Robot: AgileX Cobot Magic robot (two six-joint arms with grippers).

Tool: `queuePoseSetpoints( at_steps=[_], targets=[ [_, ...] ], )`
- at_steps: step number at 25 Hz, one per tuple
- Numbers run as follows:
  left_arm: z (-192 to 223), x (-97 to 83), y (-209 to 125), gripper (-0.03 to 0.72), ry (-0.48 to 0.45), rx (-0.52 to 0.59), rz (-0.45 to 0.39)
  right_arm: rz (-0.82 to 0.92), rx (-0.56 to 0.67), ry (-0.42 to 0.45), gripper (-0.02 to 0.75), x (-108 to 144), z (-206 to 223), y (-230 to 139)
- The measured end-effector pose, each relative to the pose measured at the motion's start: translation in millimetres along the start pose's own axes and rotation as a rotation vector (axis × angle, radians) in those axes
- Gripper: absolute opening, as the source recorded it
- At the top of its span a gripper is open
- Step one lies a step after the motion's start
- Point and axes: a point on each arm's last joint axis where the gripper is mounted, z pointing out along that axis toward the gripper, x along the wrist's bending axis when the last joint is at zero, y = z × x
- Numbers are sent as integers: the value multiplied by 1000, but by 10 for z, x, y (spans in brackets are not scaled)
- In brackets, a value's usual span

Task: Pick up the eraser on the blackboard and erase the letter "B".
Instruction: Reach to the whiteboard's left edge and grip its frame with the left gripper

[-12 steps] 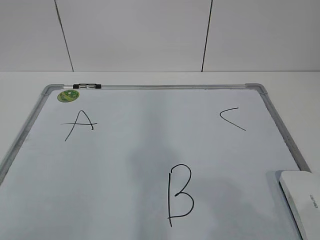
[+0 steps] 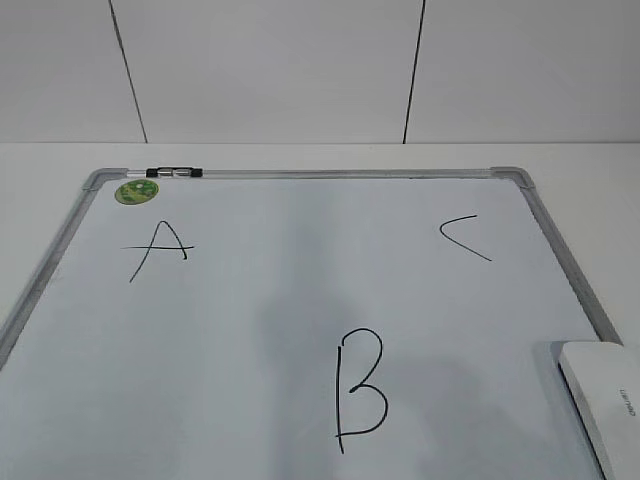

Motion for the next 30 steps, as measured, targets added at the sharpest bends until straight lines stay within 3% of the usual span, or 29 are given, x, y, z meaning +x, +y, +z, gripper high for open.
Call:
queuePoseSetpoints(
  at_steps=[17, 26, 30],
  targets=[
    [0, 0, 0, 235, 0, 0, 0, 2, 2, 0, 532, 0, -5, -1],
    [12, -27, 9, 237, -30, 7, -16, 54, 166, 44, 532, 16, 123, 304],
    [75, -21, 92, 238, -32, 65, -20, 103, 285, 55, 532, 17, 225, 498]
  ],
)
